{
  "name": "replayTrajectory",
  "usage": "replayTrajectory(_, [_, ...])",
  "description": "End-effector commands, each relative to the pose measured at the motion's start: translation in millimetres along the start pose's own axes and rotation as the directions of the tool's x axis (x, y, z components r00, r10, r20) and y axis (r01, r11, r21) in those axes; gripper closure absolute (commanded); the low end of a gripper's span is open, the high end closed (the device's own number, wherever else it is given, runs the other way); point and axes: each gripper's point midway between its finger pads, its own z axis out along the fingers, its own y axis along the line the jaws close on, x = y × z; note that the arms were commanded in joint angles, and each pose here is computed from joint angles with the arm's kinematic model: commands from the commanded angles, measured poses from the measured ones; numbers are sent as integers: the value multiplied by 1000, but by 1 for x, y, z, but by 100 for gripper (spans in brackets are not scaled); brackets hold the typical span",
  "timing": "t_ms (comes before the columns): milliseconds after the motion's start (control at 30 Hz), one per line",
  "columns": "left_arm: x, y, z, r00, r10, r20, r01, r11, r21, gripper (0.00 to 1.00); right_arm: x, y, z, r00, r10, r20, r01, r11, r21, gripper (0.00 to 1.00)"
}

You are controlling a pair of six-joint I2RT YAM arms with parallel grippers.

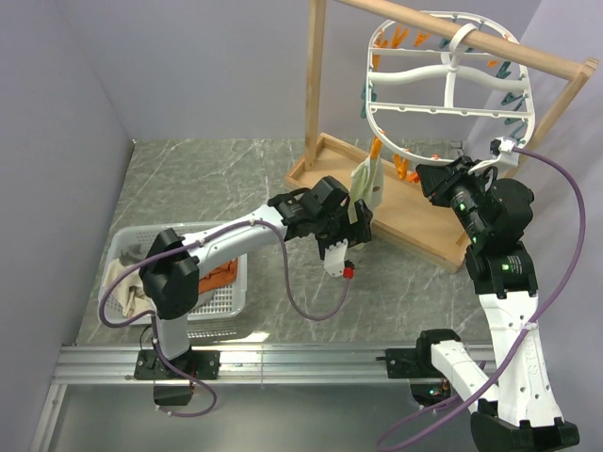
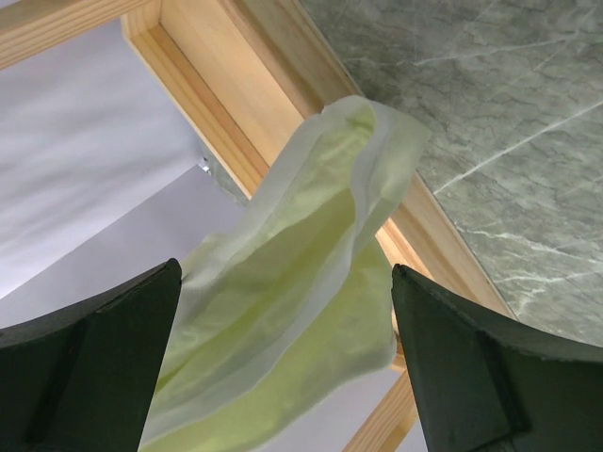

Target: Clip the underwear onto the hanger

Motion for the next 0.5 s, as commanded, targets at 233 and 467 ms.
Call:
replayTrajectory(233, [2, 33, 16, 896, 444, -1, -444, 896, -33, 1, -2, -1, 3, 1000, -8, 12, 8, 1000, -6, 100])
replayTrajectory(467, [-2, 27, 22, 886, 464, 17, -464, 886, -24, 1, -1, -2, 2, 1000, -12, 11, 12, 1000, -6, 100])
